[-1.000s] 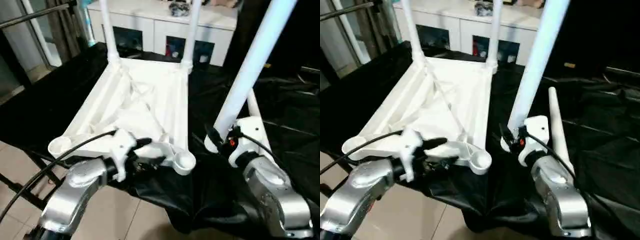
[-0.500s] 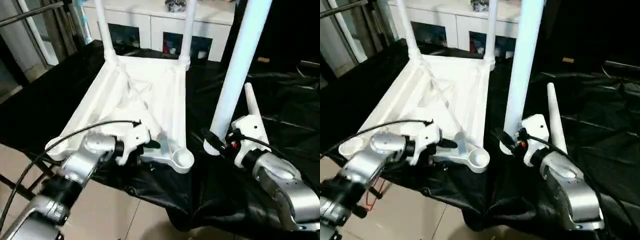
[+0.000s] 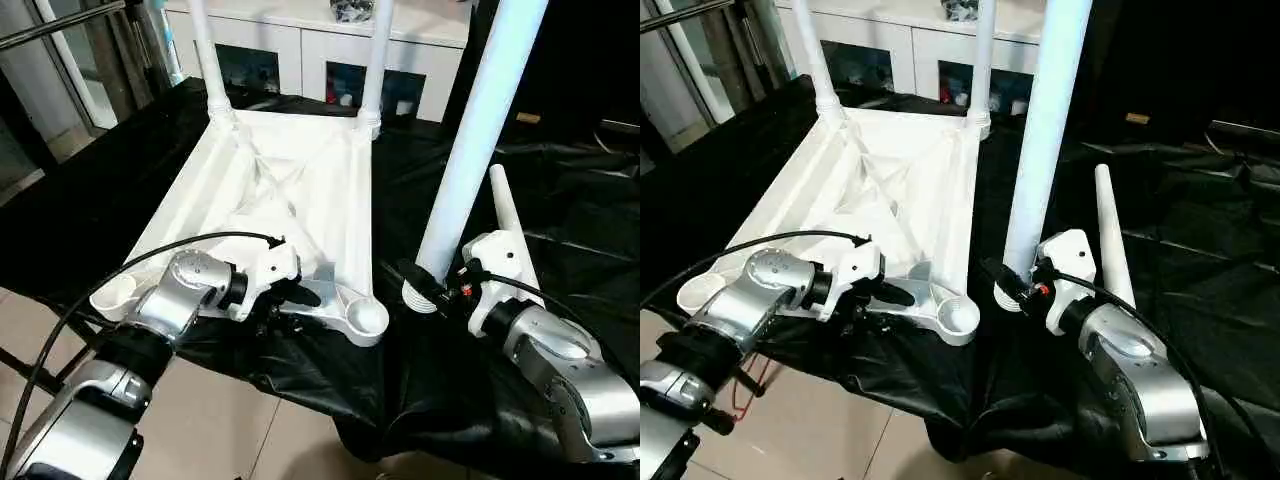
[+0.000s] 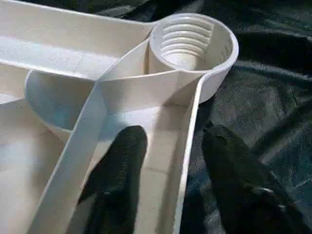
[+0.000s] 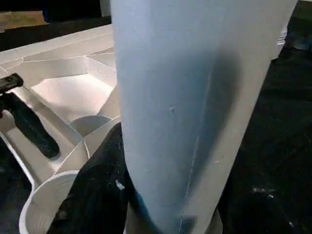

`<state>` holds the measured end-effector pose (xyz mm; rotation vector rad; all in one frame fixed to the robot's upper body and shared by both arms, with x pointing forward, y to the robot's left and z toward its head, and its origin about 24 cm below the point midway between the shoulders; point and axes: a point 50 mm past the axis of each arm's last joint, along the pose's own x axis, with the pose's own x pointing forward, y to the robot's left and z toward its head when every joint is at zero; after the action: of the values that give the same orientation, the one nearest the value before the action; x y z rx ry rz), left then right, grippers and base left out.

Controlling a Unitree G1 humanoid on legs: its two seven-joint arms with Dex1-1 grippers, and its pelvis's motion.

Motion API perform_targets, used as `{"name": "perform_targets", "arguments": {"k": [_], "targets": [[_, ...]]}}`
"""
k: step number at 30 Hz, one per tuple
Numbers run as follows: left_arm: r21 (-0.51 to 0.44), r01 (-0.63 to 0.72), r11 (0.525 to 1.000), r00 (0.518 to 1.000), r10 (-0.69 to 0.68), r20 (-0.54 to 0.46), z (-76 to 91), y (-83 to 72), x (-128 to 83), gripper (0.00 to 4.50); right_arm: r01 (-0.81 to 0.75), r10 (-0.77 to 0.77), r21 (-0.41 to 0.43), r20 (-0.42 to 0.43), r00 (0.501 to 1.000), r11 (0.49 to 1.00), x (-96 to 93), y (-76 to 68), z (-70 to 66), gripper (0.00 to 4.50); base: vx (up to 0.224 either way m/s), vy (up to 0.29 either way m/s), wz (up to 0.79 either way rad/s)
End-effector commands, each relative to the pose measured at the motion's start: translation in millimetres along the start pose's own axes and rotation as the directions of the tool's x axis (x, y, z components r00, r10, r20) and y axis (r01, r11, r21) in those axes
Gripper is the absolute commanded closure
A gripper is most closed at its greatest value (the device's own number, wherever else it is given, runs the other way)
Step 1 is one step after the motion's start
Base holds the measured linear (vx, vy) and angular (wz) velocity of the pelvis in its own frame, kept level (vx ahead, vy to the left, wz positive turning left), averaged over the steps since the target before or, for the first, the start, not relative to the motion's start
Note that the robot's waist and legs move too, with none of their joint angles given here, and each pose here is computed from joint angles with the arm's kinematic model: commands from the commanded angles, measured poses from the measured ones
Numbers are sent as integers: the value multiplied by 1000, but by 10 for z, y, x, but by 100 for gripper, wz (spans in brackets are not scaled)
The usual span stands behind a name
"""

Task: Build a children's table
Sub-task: Insert table leg to table base

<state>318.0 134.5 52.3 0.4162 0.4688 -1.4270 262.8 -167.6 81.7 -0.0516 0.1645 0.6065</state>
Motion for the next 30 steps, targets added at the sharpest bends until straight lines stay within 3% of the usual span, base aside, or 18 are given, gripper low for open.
{"name": "perform_targets", "arguments": {"k": [1, 13, 24, 30], "targets": [[12, 5, 1000, 1000, -5, -17, 14, 20, -13, 270, -10, 10, -8, 21, 1000, 1000, -4, 19, 42, 260, 0, 0, 0], [4, 24, 1000, 997, -24, -70, -77, 10, -48, 375, -23, 23, -3, 33, 999, 1000, 20, 42, 60, 260, 0, 0, 0], [15, 6, 1000, 989, -4, -148, -210, -67, -86, 444, -42, 42, 4, 34, 999, 999, 50, 65, 53, 260, 0, 0, 0], [-59, -124, 991, 992, 125, 15, -25, -110, -68, 450, -75, 72, 42, 63, 995, 996, 105, 87, 107, 260, 0, 0, 0]]}}
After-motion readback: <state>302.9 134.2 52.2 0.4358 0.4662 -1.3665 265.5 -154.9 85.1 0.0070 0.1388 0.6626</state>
